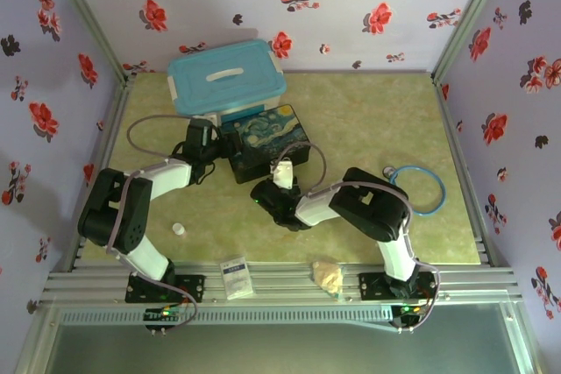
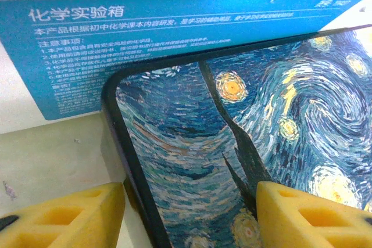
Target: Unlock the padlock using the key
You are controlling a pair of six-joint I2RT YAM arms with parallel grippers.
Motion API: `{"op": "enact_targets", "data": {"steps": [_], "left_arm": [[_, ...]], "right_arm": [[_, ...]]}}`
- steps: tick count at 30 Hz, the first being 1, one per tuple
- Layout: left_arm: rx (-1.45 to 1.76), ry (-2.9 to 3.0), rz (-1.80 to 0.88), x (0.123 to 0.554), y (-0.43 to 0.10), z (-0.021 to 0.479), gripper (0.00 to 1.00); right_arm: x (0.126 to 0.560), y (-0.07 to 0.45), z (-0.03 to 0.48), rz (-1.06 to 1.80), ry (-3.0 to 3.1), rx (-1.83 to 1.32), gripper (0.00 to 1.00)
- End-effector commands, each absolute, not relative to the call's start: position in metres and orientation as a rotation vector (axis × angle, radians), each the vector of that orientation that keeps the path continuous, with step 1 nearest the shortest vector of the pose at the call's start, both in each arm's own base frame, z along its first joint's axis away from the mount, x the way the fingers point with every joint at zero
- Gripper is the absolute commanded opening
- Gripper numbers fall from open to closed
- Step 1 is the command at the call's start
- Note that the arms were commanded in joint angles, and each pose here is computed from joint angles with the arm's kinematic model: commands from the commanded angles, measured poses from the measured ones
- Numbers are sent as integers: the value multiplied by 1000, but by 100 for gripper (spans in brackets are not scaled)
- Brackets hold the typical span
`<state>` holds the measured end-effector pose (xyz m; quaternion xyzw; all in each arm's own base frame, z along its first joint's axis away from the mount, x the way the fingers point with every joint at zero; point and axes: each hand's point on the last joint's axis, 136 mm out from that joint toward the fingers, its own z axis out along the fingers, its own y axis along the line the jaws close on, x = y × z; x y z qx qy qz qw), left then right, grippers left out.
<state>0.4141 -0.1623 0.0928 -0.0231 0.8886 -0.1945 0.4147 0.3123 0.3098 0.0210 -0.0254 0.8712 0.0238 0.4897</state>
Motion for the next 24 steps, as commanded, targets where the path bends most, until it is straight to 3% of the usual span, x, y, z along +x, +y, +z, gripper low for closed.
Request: {"op": "enact_targets", "data": {"steps": [1, 11, 15, 24], "left_arm": [[-42, 2480, -318, 376, -137, 24, 60], [-51, 2482, -318, 378, -137, 21, 60], [-55, 2475, -323, 379, -138, 25, 60], [-62, 2459, -335, 381, -139, 32, 60]], "right_arm": [[326, 270, 47, 3, 2052, 86, 43], [314, 236, 68, 74, 2044, 127, 50], [323, 245, 70, 366, 2077, 184, 59], [337, 254, 77, 845, 2016, 258, 63]]}}
